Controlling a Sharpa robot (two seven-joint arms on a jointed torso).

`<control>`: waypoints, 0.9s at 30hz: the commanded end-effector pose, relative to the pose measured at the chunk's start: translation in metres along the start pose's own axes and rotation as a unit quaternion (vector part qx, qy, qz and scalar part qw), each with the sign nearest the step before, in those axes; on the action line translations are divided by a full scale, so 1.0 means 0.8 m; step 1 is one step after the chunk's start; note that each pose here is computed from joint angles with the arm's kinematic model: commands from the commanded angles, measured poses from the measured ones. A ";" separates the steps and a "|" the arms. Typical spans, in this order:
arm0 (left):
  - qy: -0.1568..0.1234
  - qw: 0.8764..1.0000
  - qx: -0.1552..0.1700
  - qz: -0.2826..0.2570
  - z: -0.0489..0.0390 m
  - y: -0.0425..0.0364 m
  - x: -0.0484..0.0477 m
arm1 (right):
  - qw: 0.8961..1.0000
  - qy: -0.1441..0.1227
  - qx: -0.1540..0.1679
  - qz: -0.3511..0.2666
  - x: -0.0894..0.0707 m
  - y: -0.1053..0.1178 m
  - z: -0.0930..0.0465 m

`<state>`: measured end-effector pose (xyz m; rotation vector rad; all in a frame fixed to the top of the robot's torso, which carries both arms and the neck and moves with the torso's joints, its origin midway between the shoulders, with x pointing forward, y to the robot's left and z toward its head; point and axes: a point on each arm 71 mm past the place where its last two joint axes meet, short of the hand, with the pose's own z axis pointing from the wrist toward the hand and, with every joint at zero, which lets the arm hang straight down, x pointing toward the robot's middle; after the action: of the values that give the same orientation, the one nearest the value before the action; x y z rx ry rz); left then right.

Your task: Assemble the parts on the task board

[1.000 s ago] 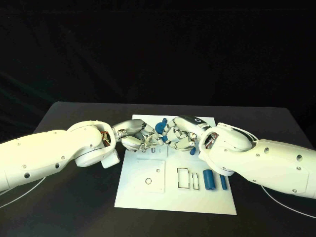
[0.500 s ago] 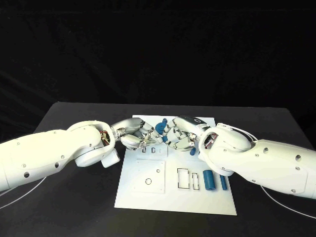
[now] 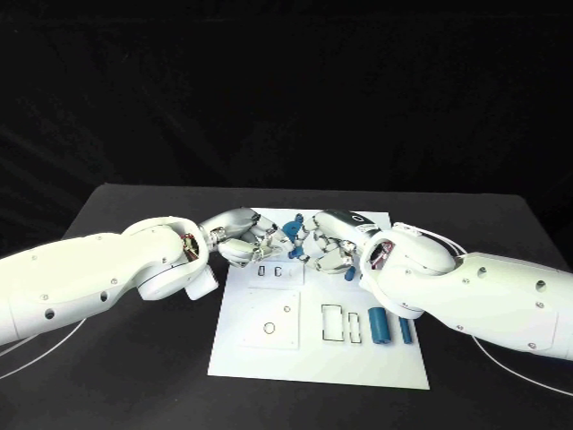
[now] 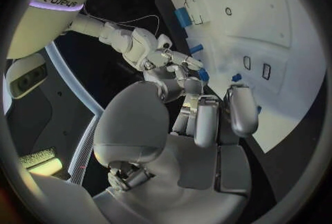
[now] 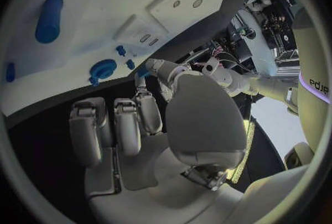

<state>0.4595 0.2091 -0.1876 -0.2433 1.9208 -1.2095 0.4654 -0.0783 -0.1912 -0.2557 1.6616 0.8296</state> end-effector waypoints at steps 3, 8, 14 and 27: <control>0.002 1.000 -0.008 0.002 0.003 0.0004 0.002 | 1.000 0.003 -0.006 -0.001 0.001 0.004 0.000; 0.004 1.000 -0.017 0.006 0.005 0.0034 0.002 | 1.000 0.002 -0.007 0.000 0.001 0.005 0.000; 0.002 1.000 -0.024 0.008 0.006 0.0060 0.001 | 1.000 0.000 -0.007 0.001 0.001 0.005 -0.001; 0.022 0.999 -0.032 0.012 0.007 0.0074 0.005 | 1.000 -0.006 -0.010 0.003 0.000 0.007 0.000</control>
<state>0.4641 0.2090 -0.1934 -0.2486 1.9623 -1.1496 0.4630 -0.0758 -0.1909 -0.2563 1.6590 0.8401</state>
